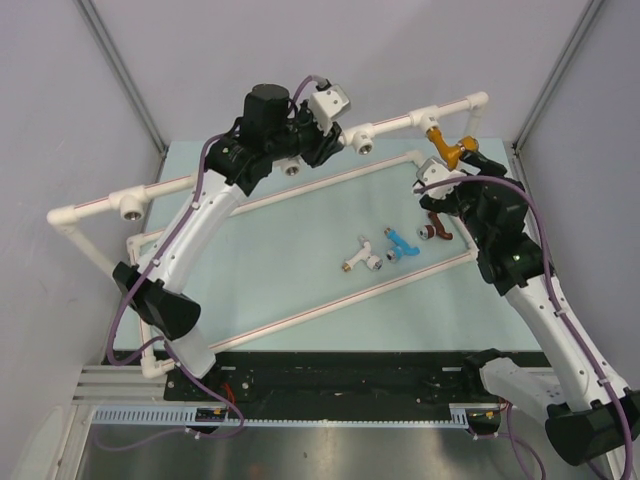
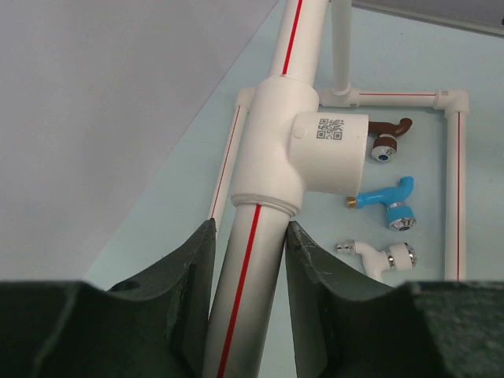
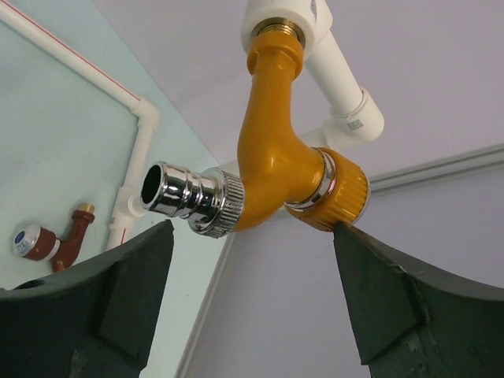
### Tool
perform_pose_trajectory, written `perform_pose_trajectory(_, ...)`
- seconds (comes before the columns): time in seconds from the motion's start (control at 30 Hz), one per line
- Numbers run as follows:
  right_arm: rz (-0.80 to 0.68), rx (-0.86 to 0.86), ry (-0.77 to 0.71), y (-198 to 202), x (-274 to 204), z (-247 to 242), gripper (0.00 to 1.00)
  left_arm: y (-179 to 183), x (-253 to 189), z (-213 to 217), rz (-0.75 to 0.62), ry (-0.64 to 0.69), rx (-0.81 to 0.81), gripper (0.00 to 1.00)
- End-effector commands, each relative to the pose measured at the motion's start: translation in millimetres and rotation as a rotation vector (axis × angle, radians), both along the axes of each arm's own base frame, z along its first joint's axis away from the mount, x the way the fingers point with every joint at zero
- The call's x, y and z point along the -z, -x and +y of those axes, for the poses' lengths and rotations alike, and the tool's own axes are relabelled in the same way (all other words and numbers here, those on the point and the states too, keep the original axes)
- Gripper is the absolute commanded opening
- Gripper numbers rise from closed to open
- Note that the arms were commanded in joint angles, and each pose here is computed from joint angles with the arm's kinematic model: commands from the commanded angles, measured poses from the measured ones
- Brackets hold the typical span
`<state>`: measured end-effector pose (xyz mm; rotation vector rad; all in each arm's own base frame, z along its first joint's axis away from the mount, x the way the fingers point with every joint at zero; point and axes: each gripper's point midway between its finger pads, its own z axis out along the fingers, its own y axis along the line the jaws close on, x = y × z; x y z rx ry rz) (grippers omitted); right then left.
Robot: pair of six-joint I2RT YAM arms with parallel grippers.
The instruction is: Install the water faucets
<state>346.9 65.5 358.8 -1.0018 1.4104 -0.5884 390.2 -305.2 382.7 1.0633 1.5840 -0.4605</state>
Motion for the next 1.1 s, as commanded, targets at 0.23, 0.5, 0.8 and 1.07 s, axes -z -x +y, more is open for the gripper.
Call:
perform_pose_trajectory(0.23, 0.091, -0.220, -0.534, -14, -10, 69, 0.49, 33, 79, 0, 0.353, -0.090, -0.005, 0.00)
perform_pose_trajectory(0.5, 0.226, -0.336, -1.283, -10, -59, 93, 0.10, 33, 79, -1, 0.354, -0.089, 0.001, 0.00)
perform_pose_trajectory(0.8, 0.392, -0.432, -1.904, -4, -100, 62, 0.00, 35, 77, 0, 0.350, -0.086, 0.001, 0.00)
perform_pose_trajectory(1.07, 0.301, -0.420, -1.847, 11, -89, 37, 0.21, 35, 75, 0, 0.346, -0.083, 0.002, 0.00)
